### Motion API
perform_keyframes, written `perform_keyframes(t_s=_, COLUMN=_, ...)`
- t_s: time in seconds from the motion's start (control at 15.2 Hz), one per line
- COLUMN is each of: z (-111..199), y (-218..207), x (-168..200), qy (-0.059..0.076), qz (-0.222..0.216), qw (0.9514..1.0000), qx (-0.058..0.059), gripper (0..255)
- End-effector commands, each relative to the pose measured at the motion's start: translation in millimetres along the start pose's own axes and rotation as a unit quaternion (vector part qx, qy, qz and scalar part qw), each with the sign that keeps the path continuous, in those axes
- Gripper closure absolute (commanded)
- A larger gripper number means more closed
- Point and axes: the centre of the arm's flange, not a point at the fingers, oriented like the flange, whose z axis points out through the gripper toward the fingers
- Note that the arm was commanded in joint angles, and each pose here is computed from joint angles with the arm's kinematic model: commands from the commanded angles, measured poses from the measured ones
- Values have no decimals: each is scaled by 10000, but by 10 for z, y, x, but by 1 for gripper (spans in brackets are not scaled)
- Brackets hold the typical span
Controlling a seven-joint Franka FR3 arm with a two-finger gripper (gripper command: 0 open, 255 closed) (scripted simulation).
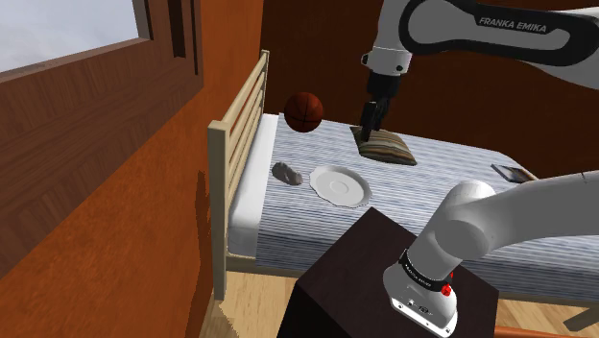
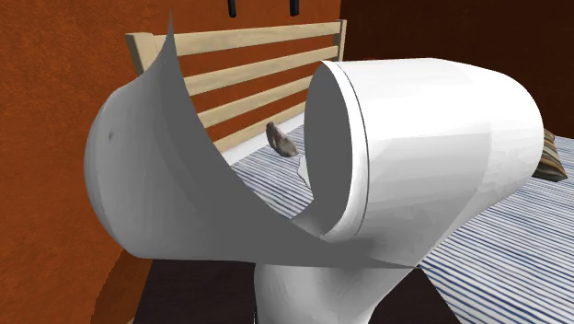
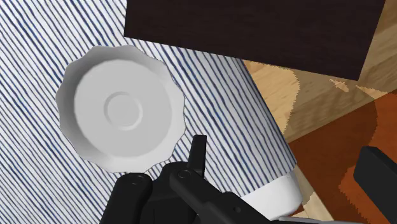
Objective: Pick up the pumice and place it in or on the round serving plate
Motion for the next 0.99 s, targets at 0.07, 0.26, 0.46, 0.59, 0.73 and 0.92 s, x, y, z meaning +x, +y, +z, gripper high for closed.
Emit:
perform_keyframes(t_s=0.07, z=85, y=31, x=90, qy=11, qz=-47, qw=10000, qx=-22, gripper=0)
perform_keyframes(t_s=0.26, z=339, y=120, x=364, qy=42, qz=-190, qw=9998, qx=-88, gripper=0)
perform_keyframes(t_s=0.46, z=590, y=204, x=641, qy=74, qz=-332, qw=9993, qx=-153, gripper=0)
perform_keyframes(t_s=0.59, z=756, y=258, x=829, qy=95, qz=-427, qw=9988, qx=-197, gripper=0)
perform_keyframes(t_s=0.73, z=920, y=310, x=1018, qy=117, qz=-522, qw=9983, qx=-241, gripper=0)
perform_keyframes(t_s=0.92, z=1164, y=383, x=1304, qy=148, qz=-664, qw=9972, qx=-307, gripper=0)
